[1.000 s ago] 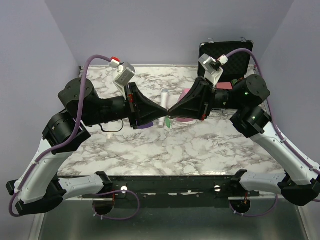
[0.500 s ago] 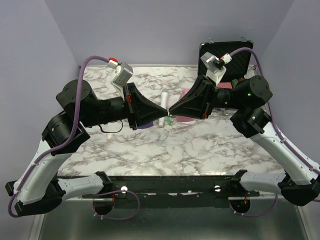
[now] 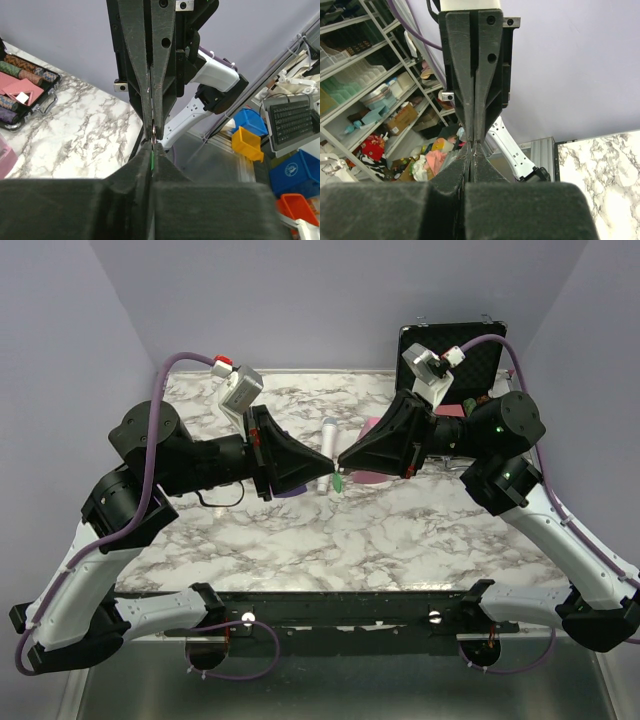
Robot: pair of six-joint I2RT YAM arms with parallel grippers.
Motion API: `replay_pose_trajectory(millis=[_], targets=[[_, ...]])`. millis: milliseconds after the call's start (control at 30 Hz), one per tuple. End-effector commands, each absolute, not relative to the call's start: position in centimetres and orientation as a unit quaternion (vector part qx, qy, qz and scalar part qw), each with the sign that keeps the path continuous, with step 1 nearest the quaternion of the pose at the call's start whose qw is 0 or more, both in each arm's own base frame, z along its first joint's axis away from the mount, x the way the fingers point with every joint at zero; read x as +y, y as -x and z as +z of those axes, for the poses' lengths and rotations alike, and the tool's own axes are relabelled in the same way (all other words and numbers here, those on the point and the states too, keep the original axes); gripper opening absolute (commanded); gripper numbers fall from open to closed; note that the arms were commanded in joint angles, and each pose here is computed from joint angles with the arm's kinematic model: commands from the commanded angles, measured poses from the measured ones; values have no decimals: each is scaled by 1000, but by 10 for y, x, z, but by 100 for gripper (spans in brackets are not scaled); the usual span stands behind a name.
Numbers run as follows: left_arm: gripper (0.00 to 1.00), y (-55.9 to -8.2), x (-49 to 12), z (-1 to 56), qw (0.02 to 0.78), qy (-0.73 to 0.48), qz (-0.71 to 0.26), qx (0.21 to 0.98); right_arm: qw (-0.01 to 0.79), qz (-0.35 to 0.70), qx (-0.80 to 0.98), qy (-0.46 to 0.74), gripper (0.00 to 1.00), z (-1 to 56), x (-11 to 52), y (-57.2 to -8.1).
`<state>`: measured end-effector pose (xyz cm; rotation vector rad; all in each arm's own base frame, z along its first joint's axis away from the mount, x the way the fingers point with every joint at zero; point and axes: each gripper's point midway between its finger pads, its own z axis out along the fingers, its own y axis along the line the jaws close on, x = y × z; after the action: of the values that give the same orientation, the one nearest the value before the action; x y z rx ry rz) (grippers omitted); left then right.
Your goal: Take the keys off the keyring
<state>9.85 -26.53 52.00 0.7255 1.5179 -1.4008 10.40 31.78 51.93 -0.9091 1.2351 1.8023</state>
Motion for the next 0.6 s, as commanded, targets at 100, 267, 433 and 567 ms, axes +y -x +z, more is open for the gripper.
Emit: replay_pose_trajectory(millis=[100,267,433,567], targets=[[50,-106,-260,521,478,-285,-550,622,389,711,454,371,1,532,310,-92],[51,-107,-262,516,470,-291,-544,631,390,710,454,370,1,533,310,-92],[47,-106,-265,517,466,-291,-551,628,390,710,454,371,1,533,310,-92],[42,-106,-266,519,466,-294,-554,624,389,711,454,370,1,532,311,-92]])
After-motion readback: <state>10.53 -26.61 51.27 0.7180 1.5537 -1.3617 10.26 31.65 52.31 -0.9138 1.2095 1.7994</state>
